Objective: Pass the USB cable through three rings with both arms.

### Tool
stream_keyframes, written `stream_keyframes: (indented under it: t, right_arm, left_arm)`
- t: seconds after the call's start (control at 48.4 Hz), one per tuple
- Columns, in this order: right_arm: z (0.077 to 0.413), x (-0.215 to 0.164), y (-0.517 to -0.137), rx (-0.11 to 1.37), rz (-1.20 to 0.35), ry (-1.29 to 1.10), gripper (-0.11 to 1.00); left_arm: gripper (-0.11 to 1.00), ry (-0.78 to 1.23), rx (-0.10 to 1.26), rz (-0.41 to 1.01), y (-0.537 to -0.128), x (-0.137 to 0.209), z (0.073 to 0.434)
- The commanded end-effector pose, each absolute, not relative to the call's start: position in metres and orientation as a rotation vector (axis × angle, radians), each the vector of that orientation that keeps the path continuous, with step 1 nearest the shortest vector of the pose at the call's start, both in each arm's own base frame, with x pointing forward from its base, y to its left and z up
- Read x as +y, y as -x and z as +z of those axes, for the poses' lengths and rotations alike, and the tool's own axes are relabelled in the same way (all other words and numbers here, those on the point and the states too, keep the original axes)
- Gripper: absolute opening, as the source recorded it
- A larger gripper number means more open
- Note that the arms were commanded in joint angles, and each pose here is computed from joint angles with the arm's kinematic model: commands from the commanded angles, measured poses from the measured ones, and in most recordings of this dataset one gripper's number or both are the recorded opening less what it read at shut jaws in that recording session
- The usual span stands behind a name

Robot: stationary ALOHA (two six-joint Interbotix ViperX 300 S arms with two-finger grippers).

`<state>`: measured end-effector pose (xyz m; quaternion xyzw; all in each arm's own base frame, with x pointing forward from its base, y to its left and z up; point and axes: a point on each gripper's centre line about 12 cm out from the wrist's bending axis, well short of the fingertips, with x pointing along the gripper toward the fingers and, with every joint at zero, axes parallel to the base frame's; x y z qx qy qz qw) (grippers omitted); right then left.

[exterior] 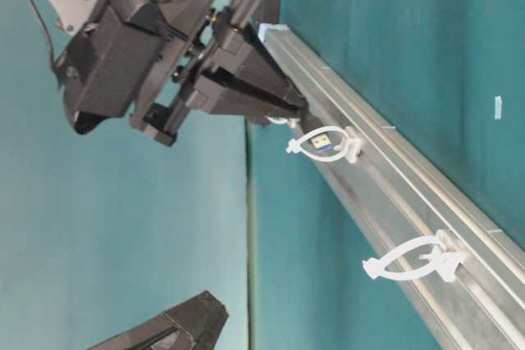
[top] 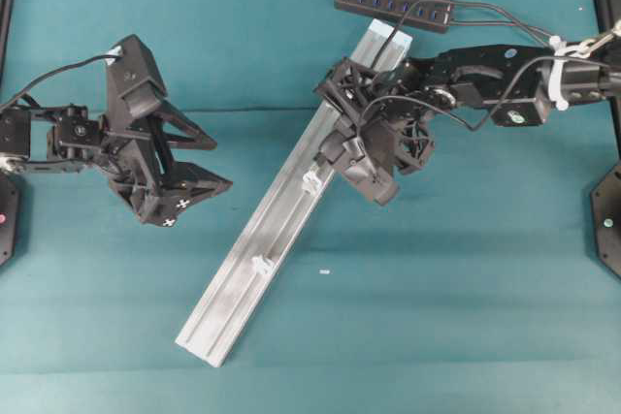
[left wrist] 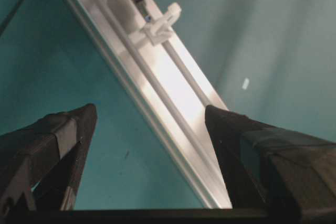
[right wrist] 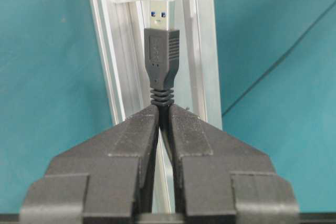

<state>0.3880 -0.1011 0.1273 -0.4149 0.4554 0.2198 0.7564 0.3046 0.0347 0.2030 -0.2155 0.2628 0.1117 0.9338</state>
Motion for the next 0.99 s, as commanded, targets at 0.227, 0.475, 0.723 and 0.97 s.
stream_keyframes:
  t: [0.227,0.475,0.723,0.97]
  right_arm:
    - [0.128,-0.095,-0.387,0.987,0.486,0.901,0.1]
    - [0.131,-0.094,-0.388,0.98,0.485,0.903,0.1]
    - [0.131,-0.091,-0.388,0.976,0.488,0.901,0.1]
    - [0.136,-0.09,-0.388,0.962,0.481,0.905,0.1]
  left_arm:
    - [0.9,0.437,0.519,0.22,-0.306,0.034,0.208]
    - [0.9,0.434,0.524,0.22,-0.305,0.034,0.206]
    - [0.9,0.437,0.521,0.222,-0.306,0.034,0.206]
    - [0.9,0.434,0.527,0.221,-0.305,0.034,0.204]
